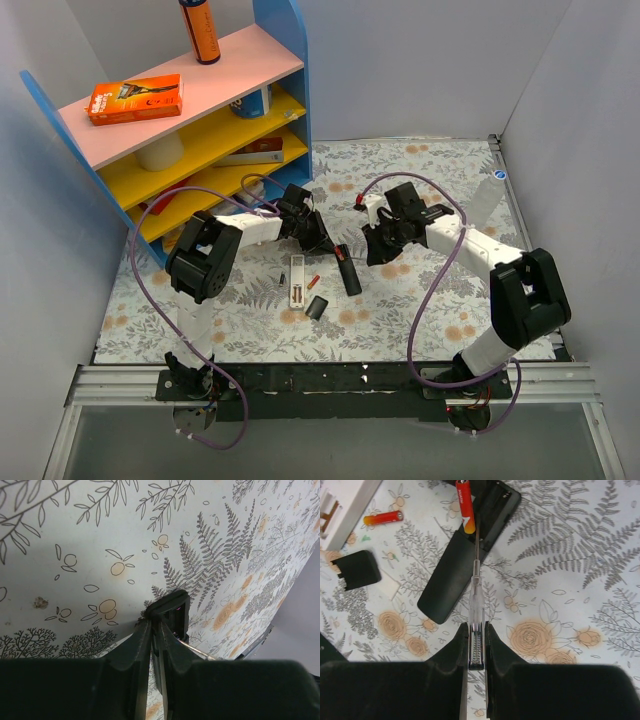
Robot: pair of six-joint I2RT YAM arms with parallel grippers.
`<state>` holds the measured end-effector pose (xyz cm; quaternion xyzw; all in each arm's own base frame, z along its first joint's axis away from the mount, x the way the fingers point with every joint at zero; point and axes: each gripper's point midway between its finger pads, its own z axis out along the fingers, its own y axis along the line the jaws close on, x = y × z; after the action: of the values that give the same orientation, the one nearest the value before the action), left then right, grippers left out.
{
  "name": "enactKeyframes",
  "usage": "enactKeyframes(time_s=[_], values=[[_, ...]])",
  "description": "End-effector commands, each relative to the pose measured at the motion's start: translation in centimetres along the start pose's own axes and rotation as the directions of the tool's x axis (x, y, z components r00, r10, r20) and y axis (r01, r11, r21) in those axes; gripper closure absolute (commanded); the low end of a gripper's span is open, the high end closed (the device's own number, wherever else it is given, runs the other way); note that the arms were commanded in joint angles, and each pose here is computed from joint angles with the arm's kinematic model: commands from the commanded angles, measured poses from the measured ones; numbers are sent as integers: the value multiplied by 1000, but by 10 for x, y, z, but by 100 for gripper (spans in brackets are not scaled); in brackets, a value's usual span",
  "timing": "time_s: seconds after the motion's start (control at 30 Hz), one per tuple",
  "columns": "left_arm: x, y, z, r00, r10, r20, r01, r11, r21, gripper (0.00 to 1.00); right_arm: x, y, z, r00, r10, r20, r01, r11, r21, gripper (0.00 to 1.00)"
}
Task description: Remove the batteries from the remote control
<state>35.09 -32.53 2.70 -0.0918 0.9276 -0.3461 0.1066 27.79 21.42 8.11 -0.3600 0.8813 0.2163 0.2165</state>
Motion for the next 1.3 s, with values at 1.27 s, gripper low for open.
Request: enactKeyframes(time_s=[1.27], values=[[-46,-10,-68,973,48,224,-13,988,-155,80,-34,20,-8,991,14,131,0,994,-107,99]])
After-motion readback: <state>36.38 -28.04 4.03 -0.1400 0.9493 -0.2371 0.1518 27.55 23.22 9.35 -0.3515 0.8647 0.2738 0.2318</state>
